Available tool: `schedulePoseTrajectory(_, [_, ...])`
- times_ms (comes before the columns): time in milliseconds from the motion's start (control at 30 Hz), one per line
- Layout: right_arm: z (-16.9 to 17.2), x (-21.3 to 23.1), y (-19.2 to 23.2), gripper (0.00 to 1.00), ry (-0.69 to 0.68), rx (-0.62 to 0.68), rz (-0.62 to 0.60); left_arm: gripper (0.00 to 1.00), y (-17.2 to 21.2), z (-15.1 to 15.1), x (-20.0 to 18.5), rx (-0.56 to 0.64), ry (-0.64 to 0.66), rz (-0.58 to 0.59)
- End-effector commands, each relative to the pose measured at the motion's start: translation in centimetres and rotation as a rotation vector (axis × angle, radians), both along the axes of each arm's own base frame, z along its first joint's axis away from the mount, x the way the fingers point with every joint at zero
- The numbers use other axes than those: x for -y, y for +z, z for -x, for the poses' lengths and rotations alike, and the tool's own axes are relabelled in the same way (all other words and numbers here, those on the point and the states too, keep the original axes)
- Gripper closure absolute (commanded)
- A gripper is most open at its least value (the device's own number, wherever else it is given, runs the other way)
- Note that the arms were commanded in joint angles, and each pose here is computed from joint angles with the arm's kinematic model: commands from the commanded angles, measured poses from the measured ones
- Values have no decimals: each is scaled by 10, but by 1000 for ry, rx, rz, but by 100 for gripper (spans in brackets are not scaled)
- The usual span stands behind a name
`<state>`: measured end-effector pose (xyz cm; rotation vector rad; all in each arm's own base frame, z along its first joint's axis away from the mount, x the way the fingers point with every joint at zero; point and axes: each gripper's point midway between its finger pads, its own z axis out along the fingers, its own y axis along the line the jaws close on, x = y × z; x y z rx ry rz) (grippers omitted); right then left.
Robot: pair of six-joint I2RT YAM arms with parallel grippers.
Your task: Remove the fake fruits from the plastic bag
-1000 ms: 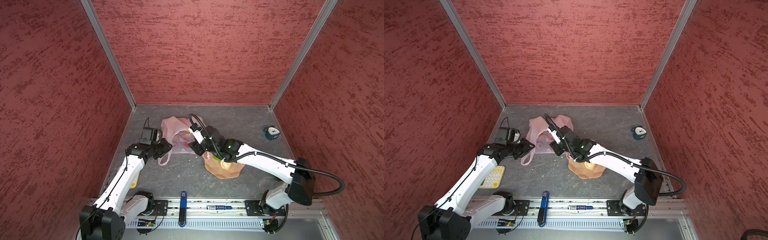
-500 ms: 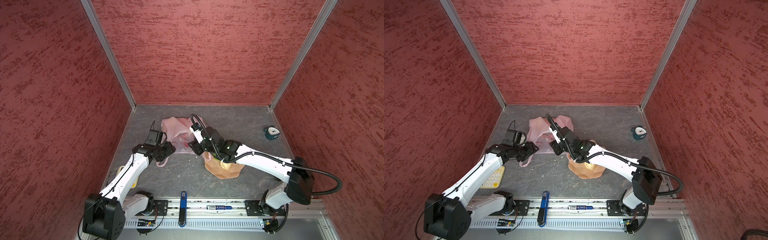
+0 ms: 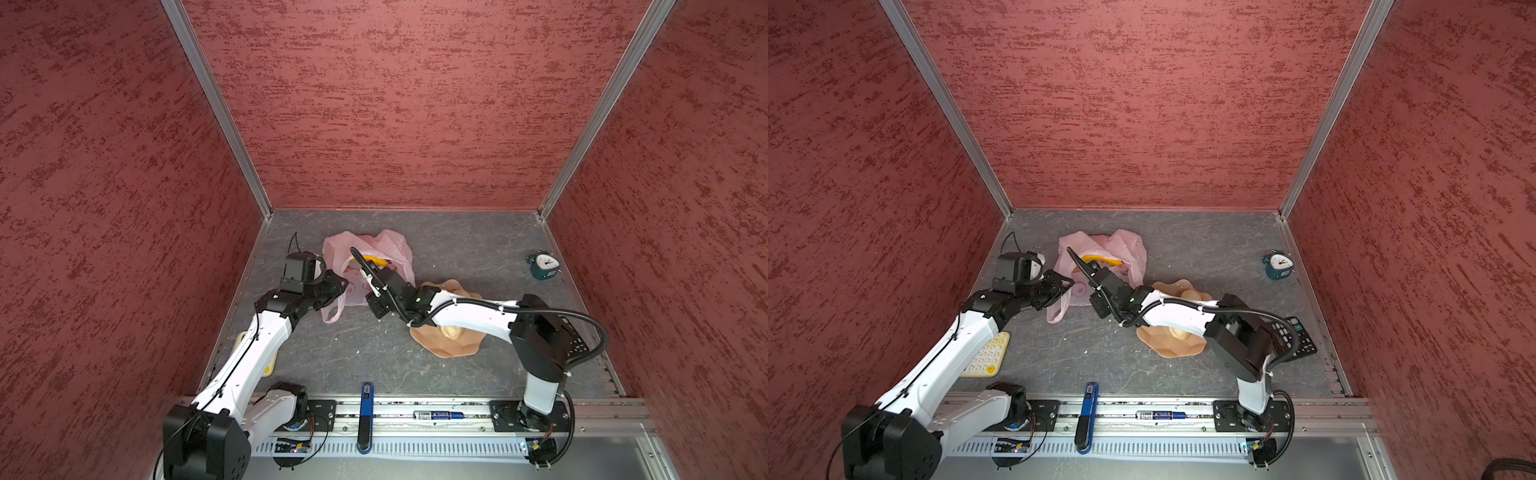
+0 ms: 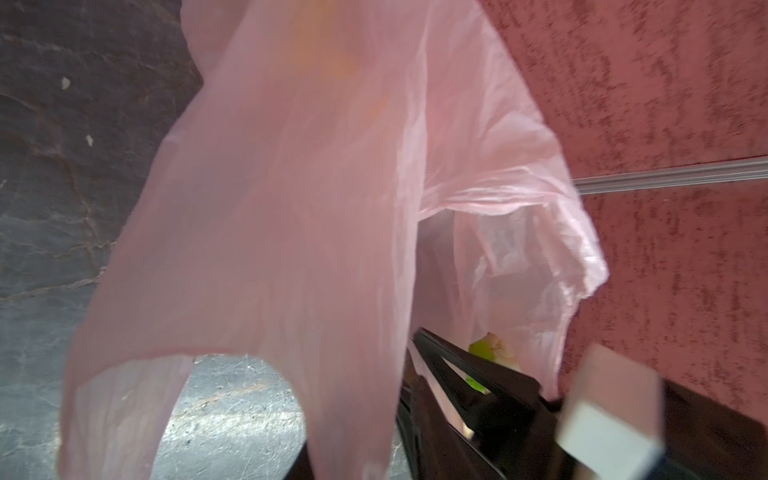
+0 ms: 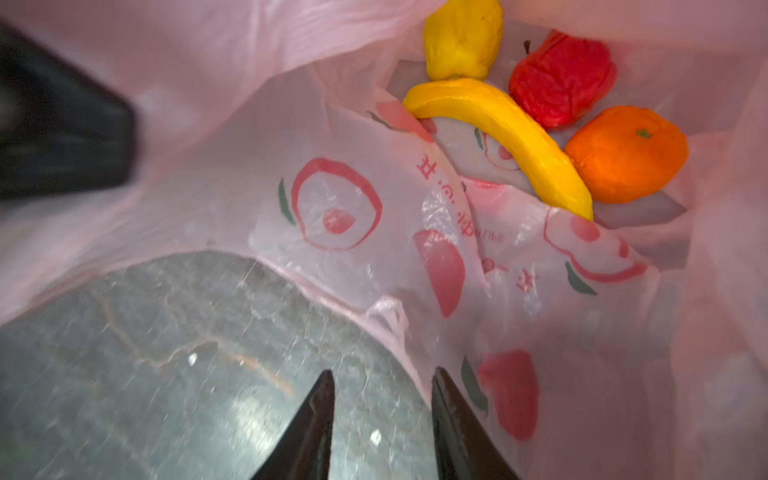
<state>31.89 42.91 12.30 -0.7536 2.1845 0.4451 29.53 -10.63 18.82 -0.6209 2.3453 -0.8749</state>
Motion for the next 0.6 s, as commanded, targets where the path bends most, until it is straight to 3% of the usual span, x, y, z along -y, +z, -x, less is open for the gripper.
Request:
schedulePoseTrajectory(0, [-43,-17,34,60,-116,100,-125,73,9,5,2,26,-3,61])
schedulePoseTrajectory(267, [-106,-27,25,51,-318,58,-207,74,6,15,6,25,-20,127])
schedulePoseTrajectory(567, [-143,-25,12,31,-442,21,-273,75,15,15,17,66,-59,228])
